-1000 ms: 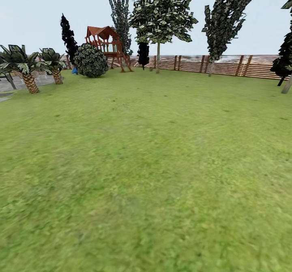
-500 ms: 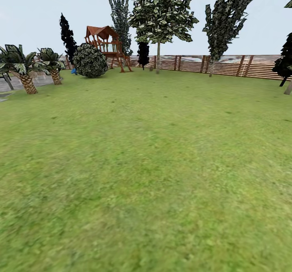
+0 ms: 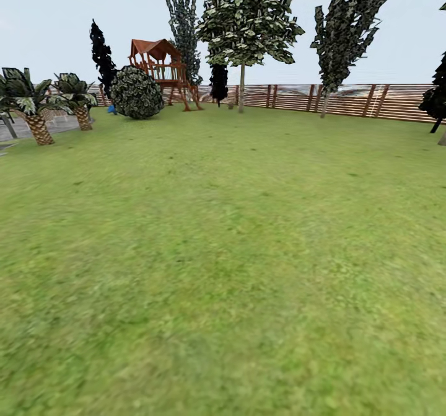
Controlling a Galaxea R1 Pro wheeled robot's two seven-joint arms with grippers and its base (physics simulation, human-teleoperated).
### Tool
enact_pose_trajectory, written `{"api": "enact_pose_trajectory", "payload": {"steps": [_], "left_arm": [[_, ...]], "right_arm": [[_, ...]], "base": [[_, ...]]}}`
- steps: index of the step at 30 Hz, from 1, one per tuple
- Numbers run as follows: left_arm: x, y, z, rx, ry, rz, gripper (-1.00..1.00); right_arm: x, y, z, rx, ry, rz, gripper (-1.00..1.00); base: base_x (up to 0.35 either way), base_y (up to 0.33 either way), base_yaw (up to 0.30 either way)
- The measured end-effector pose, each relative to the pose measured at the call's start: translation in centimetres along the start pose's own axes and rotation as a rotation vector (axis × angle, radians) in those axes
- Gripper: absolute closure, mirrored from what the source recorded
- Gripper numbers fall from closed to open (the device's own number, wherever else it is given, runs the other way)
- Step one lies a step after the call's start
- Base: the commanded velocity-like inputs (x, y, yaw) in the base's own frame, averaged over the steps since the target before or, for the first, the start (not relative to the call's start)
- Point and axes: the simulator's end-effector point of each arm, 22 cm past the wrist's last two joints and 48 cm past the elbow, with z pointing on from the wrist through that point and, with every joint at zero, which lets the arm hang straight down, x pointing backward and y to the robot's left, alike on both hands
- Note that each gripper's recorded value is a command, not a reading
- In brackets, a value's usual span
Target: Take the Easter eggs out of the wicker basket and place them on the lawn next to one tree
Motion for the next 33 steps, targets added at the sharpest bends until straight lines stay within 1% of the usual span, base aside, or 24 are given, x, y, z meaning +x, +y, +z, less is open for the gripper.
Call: {"api": "enact_pose_trajectory", "payload": {"steps": [33], "left_arm": [[0.00,0.03,0.00,-0.002,0.000,0.000,-1.00]], "right_arm": [[0.01,0.00,0.00,0.000,0.000,0.001,-1.00]], "base": [[0.327,0.000,0.000]]}}
